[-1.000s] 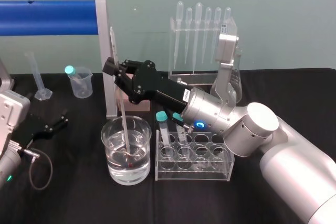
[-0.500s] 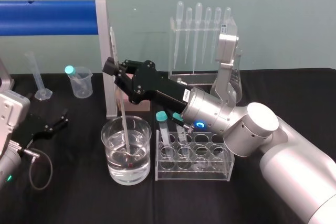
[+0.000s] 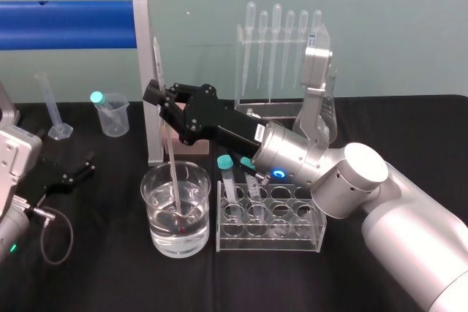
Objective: Hold the thermometer with one hand and immerse one end into the beaker, then reinsert it into the test tube rack.
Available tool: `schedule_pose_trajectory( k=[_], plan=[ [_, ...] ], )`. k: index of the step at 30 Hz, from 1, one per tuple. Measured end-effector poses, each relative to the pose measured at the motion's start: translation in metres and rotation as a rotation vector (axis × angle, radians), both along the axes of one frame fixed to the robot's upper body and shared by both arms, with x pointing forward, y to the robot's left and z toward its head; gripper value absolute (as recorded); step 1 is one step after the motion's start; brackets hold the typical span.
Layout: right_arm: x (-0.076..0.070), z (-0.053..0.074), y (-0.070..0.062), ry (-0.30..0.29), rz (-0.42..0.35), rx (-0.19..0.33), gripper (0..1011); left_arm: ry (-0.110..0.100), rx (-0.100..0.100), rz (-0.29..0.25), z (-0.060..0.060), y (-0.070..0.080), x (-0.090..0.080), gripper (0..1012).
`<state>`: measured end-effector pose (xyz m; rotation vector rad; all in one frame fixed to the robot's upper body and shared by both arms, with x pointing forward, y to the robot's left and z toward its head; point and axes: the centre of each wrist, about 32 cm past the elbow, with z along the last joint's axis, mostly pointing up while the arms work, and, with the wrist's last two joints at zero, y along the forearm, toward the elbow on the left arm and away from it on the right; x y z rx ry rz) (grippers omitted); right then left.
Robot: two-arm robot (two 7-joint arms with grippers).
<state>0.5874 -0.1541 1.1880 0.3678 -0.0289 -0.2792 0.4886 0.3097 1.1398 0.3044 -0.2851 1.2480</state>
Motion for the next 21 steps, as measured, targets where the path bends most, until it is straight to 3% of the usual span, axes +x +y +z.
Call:
schedule_pose_trajectory(
  k=[21],
  plan=[
    [0.0,0.0,0.0,0.0,0.0,0.0,56,0.0,0.0,0.0,0.0,0.0,0.0,1008]
  ],
)
